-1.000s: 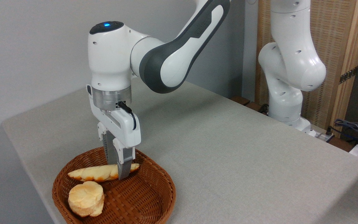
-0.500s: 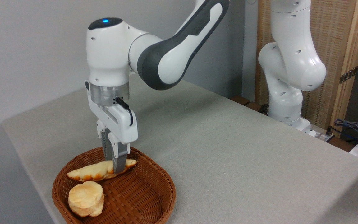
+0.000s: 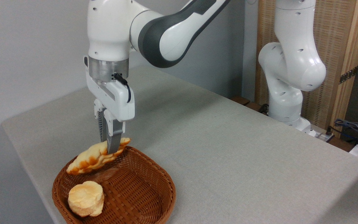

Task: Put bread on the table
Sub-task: 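Lift the roll out of the basket and lower it onto the table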

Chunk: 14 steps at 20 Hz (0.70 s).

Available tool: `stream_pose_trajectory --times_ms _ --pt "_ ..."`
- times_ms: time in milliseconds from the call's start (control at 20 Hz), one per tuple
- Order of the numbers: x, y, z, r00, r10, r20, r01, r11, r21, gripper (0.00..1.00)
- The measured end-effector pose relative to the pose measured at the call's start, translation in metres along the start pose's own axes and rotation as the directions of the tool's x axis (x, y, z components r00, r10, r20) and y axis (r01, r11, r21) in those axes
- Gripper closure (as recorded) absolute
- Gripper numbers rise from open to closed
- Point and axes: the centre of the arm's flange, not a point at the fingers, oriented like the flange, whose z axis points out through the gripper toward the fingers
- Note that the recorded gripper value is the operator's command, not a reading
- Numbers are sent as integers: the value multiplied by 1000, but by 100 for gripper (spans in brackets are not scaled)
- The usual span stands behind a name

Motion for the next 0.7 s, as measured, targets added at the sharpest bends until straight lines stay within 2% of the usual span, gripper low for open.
stream_pose_trajectory --times_ms 200,350,450,600,700 --pt "-2 0 -27 999 -19 -41 19 1000 -1 72" --pt "-10 7 -46 1000 -20 -20 19 999 -31 70" --pt "-17 13 -57 1000 -17 14 18 998 -65 70" --pt "-32 27 -59 993 -3 118 22 987 -158 66" --pt "-39 34 -57 986 6 164 27 979 -200 65"
